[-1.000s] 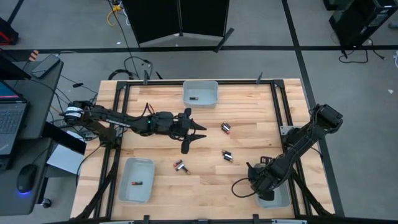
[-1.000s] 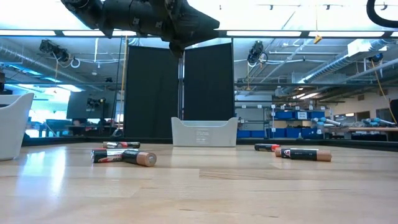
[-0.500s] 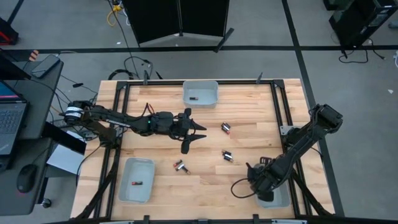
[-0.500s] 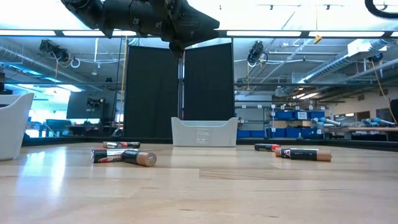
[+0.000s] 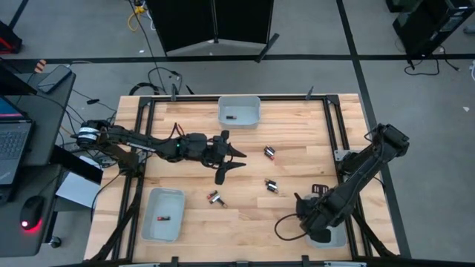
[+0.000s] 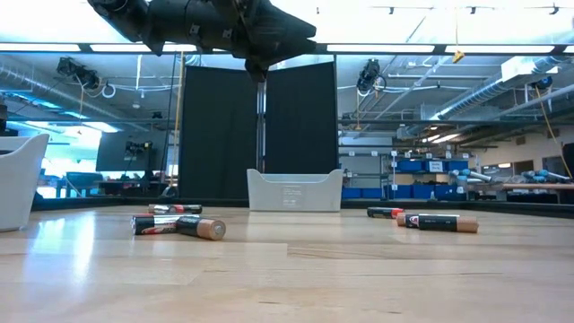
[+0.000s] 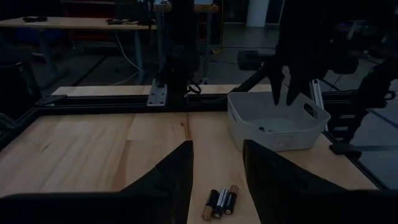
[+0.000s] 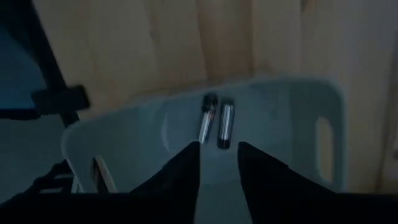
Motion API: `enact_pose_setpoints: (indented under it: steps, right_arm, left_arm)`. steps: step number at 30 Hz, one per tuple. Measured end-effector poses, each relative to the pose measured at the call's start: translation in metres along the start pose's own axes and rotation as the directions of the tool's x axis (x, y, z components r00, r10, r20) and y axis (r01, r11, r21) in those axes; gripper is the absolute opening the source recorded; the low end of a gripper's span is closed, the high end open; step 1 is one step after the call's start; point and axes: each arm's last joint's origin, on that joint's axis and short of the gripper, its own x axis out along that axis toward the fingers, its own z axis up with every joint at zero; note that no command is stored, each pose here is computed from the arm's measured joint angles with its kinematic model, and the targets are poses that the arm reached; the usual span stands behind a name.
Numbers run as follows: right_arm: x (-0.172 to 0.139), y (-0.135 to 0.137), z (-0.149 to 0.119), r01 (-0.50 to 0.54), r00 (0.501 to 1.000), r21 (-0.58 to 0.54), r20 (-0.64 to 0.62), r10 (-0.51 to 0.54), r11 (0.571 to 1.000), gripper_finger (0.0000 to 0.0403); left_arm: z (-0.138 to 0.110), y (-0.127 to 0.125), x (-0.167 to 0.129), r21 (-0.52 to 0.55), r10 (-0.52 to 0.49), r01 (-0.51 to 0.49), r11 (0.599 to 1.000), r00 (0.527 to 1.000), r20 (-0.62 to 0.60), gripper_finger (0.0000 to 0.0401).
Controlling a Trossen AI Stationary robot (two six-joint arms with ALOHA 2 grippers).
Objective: Sort batteries
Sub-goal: Put the copper battery into the top gray bin
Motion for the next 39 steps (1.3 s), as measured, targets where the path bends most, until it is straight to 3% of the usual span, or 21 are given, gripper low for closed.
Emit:
enact_pose_setpoints:
  steps: [7, 12, 18, 23, 28, 33, 39]
  right_arm:
    - [-0.008, -0.017, 0.025, 0.043, 0.996, -0.089, 0.079, -0.036, 0.995, 0.0011]
    - [0.000, -0.043, 0.050, 0.089, 0.990, -0.142, 0.125, -0.071, 0.986, 0.0012]
    - [0.023, -0.077, 0.086, 0.042, 0.970, -0.220, 0.242, 0.013, 0.975, 0.0007]
    - [0.039, -0.101, 0.102, 0.035, 0.943, -0.238, 0.329, 0.047, 0.971, 0.0006]
    - [0.046, -0.121, 0.104, 0.026, 0.904, -0.219, 0.421, 0.071, 0.975, 0.0006]
    - [0.044, -0.139, 0.099, 0.016, 0.862, -0.164, 0.501, 0.069, 0.986, 0.0007]
    - [0.032, -0.152, 0.093, 0.030, 0.804, -0.110, 0.593, 0.042, 0.993, 0.0007]
  left_arm:
    - [-0.001, 0.001, 0.000, 0.025, 0.004, -0.003, 1.000, 1.000, -0.007, 0.0147]
    - [-0.001, 0.001, 0.000, 0.025, -0.013, 0.013, 1.000, 1.000, -0.009, 0.0147]
    - [0.005, 0.000, -0.002, 0.032, -0.027, 0.024, 0.999, 0.995, 0.096, 0.0147]
    - [-0.010, 0.002, -0.008, 0.010, -0.005, 0.004, 1.000, 0.994, 0.112, 0.0147]
    - [-0.033, 0.013, -0.019, -0.033, 0.067, -0.067, 0.997, 0.998, 0.011, 0.0147]
    - [-0.030, 0.025, -0.044, -0.075, 0.122, -0.131, 0.989, 0.986, -0.112, 0.0146]
    - [-0.025, 0.030, -0.087, -0.087, 0.189, -0.228, 0.970, 0.927, -0.324, 0.0146]
